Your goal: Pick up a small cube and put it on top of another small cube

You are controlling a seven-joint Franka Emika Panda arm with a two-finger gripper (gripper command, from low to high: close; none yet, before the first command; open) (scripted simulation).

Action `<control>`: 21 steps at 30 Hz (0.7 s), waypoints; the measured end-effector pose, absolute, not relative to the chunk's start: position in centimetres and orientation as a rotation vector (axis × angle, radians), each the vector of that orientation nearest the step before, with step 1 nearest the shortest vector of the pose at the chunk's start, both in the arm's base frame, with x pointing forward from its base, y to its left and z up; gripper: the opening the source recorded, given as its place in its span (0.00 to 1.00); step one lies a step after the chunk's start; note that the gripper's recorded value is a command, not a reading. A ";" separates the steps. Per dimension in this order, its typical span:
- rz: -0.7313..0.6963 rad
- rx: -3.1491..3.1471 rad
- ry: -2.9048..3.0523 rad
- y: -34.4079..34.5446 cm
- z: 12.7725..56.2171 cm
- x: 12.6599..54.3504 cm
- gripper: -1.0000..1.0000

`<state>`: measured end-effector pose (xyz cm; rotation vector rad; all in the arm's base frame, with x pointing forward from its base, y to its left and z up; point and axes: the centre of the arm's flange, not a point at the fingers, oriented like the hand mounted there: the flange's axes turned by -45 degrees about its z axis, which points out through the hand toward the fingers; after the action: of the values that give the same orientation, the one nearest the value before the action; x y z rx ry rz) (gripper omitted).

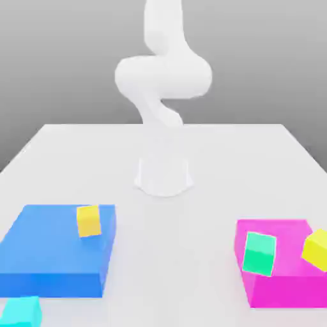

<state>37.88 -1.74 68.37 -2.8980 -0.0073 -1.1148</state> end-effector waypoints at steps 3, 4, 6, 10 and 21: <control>-0.989 -2.907 -0.036 -3.8 64.6 41.6 0.50; -0.950 -2.910 -0.044 -4.5 63.2 42.8 0.50; -0.875 -2.916 -0.057 -5.8 60.5 44.8 0.50; -0.735 -2.928 -0.075 -8.4 54.6 48.3 0.50; -0.388 -2.993 -0.092 -16.1 37.0 52.8 0.50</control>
<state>52.78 -16.09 37.05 -2.9930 -0.0919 -0.3880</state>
